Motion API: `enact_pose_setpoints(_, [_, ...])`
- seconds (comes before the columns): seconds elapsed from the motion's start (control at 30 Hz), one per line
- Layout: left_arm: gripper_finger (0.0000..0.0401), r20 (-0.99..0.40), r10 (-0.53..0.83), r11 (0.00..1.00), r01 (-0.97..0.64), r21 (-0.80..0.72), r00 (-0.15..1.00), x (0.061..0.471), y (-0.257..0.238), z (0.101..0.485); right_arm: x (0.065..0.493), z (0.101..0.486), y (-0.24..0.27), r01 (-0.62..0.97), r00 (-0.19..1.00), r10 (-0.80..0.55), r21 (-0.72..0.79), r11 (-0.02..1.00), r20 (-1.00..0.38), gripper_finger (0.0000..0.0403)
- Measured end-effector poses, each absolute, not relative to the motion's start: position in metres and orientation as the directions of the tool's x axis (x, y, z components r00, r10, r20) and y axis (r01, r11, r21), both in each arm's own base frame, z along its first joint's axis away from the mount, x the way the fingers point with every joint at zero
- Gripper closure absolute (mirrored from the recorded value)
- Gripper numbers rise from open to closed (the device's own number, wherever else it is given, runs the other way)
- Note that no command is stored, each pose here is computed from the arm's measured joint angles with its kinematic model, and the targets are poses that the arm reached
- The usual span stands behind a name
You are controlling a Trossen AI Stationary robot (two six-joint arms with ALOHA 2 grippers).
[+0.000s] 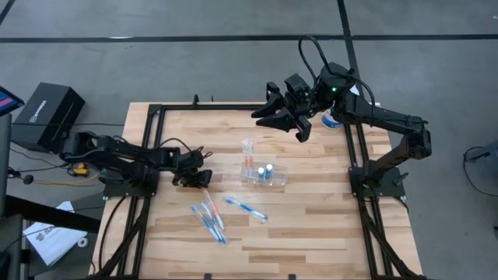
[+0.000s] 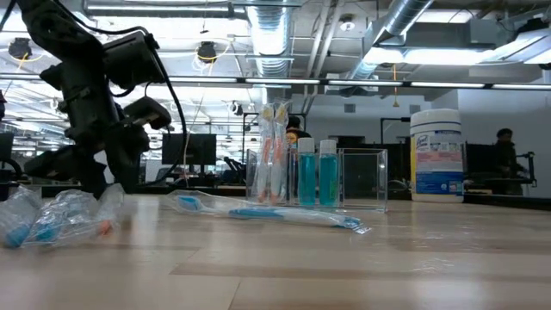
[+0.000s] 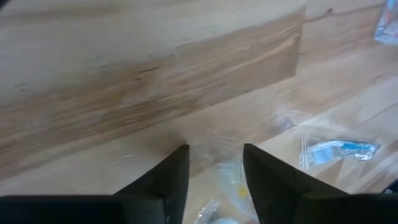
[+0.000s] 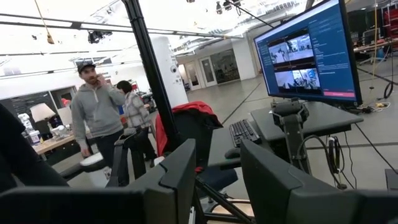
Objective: Pick & Place toothbrushing station
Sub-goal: Put the orange toothbrush into the transparent organizer
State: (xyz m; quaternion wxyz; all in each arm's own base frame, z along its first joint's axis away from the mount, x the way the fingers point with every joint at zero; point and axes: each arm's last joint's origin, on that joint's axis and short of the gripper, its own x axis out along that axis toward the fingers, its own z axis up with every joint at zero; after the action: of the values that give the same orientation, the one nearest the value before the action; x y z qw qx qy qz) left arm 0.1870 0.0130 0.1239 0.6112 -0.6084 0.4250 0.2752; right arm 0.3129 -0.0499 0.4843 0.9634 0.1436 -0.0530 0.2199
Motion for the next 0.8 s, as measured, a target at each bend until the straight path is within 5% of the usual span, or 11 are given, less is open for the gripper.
enact_pose_setpoints(0.33, [0.0391,-0.835,-0.172,0.161,-0.822,-0.547,0.522,0.191,0.013,0.126,0.313,0.484,-0.050,-0.439,0.898,0.409,0.255,0.862,0.164,0.0285])
enact_pose_setpoints(0.6, [0.0400,-0.682,-0.064,0.213,-0.658,-0.723,0.729,0.211,0.018,0.142,0.313,0.485,-0.050,-0.440,0.897,0.407,0.248,0.863,0.173,0.0285])
enact_pose_setpoints(0.8, [0.0400,-0.427,0.027,0.317,-0.413,-0.853,0.904,0.225,0.022,0.170,0.311,0.486,-0.056,-0.425,0.903,0.391,0.244,0.871,0.179,0.0285])
